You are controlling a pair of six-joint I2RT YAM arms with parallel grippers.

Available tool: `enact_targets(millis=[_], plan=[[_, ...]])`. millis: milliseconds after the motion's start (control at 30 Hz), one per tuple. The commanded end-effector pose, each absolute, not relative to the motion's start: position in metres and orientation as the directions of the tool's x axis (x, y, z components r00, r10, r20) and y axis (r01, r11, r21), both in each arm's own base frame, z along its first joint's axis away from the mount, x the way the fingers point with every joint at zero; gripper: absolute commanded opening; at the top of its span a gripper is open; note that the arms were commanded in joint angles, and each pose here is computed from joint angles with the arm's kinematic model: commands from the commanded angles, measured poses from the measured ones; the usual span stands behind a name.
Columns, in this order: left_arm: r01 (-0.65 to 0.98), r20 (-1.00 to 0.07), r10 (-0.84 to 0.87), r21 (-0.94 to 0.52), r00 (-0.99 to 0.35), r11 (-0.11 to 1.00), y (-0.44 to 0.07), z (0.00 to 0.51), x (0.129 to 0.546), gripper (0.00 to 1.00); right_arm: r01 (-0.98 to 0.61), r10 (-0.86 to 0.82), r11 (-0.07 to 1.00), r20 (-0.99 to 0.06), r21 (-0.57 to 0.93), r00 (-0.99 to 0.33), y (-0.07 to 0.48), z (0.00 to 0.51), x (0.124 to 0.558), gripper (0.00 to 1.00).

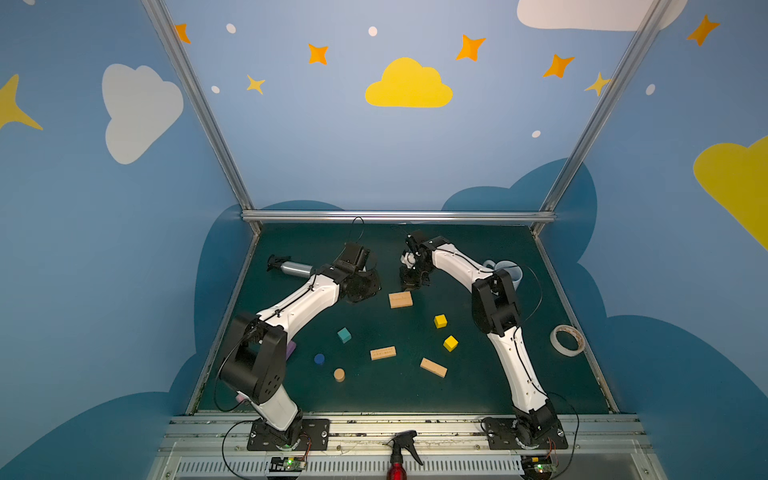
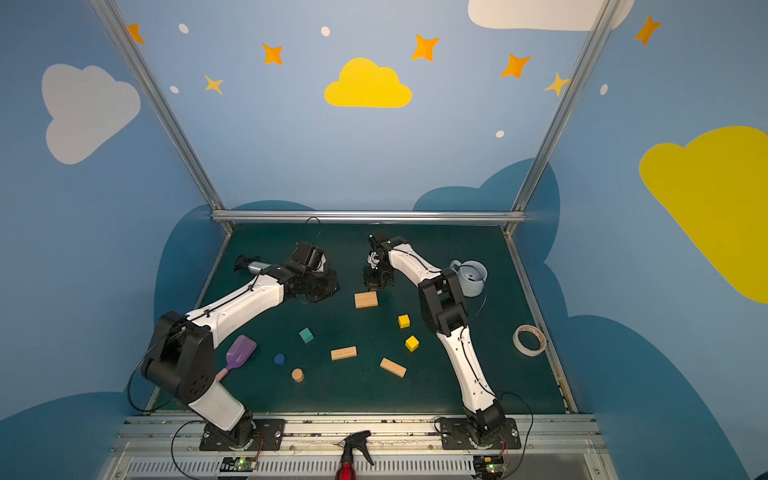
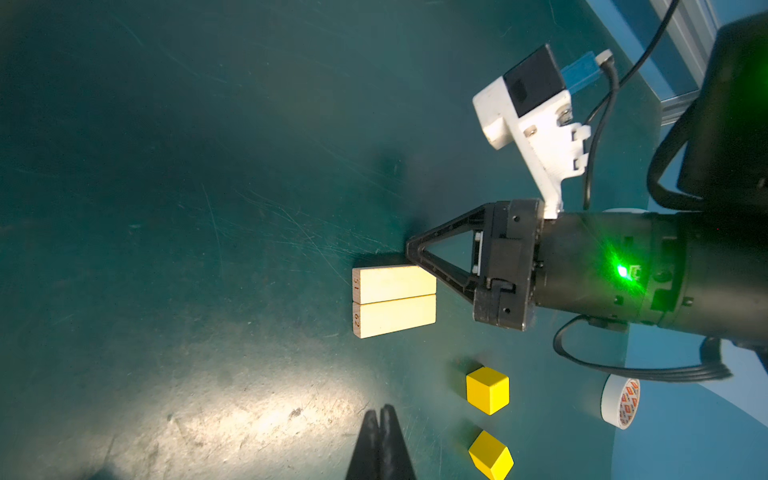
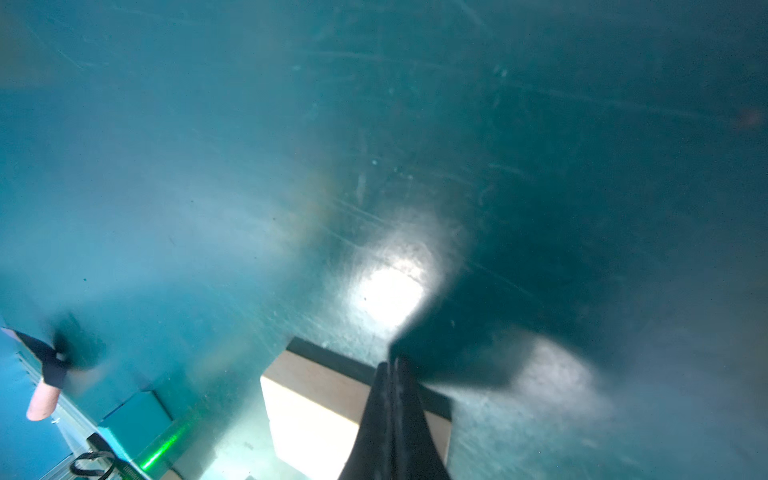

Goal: Build the wood block tower

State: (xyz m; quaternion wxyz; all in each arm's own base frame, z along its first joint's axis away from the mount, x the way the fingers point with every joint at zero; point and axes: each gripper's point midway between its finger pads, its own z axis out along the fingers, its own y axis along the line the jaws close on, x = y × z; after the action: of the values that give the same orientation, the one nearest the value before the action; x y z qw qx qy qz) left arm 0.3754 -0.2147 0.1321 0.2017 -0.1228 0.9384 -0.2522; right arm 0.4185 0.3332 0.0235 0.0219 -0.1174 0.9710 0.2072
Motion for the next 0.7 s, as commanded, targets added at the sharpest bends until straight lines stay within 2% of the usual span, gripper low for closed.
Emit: enact_targets(millis=[0,667], plan=[[-0.123,-0.322,-0.332,-0.528,-0.887,0.84,-0.2184,0.1342,0.3791,0.05,-0.228,-0.223,0.907,-0.056,0.353,-0.973,0.3223,0.0228,0.4075,0.0],[-0.109,-0.337,-0.323,-0.523,-0.884,0.845,-0.2196,0.1396,0.3762,0.05,-0.233,-0.218,0.916,-0.084,0.325,-0.972,0.3197,0.0322,0.4113,0.0]])
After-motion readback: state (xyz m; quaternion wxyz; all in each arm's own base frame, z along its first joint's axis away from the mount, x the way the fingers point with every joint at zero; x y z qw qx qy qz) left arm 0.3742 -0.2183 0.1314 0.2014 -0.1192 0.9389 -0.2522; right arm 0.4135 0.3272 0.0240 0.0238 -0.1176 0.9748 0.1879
